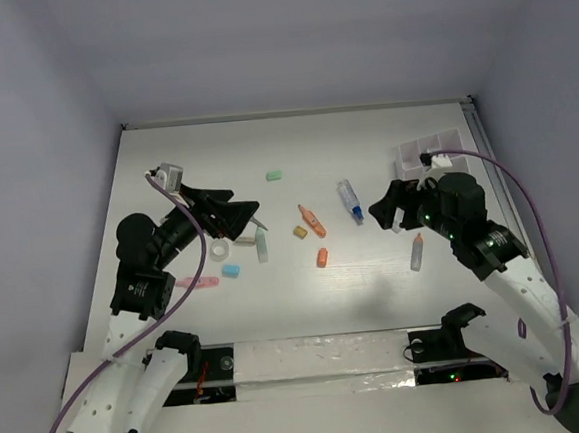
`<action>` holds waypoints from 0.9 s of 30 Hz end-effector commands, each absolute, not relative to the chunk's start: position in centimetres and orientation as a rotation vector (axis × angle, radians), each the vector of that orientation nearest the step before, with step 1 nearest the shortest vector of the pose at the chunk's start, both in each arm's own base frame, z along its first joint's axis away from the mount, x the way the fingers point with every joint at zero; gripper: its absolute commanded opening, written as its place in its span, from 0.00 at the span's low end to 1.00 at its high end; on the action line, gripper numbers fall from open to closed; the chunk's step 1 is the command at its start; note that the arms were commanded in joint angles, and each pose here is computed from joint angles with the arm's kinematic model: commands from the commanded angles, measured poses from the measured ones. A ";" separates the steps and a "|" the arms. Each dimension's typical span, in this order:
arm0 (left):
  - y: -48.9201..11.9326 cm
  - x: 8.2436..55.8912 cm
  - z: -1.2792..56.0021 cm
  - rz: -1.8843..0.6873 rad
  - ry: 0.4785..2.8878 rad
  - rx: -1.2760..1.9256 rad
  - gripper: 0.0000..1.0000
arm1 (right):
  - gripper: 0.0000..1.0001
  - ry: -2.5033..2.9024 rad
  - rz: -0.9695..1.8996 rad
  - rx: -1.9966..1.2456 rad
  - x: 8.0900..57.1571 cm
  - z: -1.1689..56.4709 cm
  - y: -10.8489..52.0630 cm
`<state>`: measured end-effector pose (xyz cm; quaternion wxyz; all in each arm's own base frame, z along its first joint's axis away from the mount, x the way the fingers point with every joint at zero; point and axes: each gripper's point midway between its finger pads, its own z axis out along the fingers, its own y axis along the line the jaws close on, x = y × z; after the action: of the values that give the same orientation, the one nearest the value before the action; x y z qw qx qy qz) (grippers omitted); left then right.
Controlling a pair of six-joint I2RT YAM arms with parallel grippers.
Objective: Sort the stationery into containers
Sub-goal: Pick up the stationery from the center of the board.
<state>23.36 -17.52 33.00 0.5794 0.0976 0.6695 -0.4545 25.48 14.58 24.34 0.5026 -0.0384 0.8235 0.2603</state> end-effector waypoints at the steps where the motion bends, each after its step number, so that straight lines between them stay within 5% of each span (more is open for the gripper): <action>1: -17.4 22.8 35.2 -1.033 1.484 0.278 0.99 | 0.88 2.029 0.604 -0.059 25.5 23.1 14.2; 4: -17.0 22.9 34.8 -0.979 1.508 0.292 0.99 | 0.81 2.054 0.616 -0.046 25.7 22.0 14.5; 8: -16.5 23.3 33.0 -0.914 1.580 0.297 0.99 | 0.44 2.078 0.642 -0.039 26.1 20.6 15.2; 10: -16.2 23.4 32.4 -0.896 1.591 0.293 0.99 | 0.36 2.098 0.650 -0.034 26.3 19.7 15.4; 12: -16.0 23.5 31.5 -0.882 1.604 0.285 0.99 | 0.37 2.131 0.651 -0.033 26.7 18.3 15.8; 17: -15.7 23.1 31.4 -0.859 1.596 0.295 0.99 | 0.60 2.206 0.633 0.007 27.9 14.6 16.2; 27: -16.2 23.2 30.6 -0.879 1.619 0.320 0.99 | 0.64 2.328 0.550 0.016 30.1 8.7 17.5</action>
<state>23.31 -15.85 30.42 0.5892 0.1212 0.7053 -0.3752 27.64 16.83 7.54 0.3212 -0.0004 0.9238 0.2086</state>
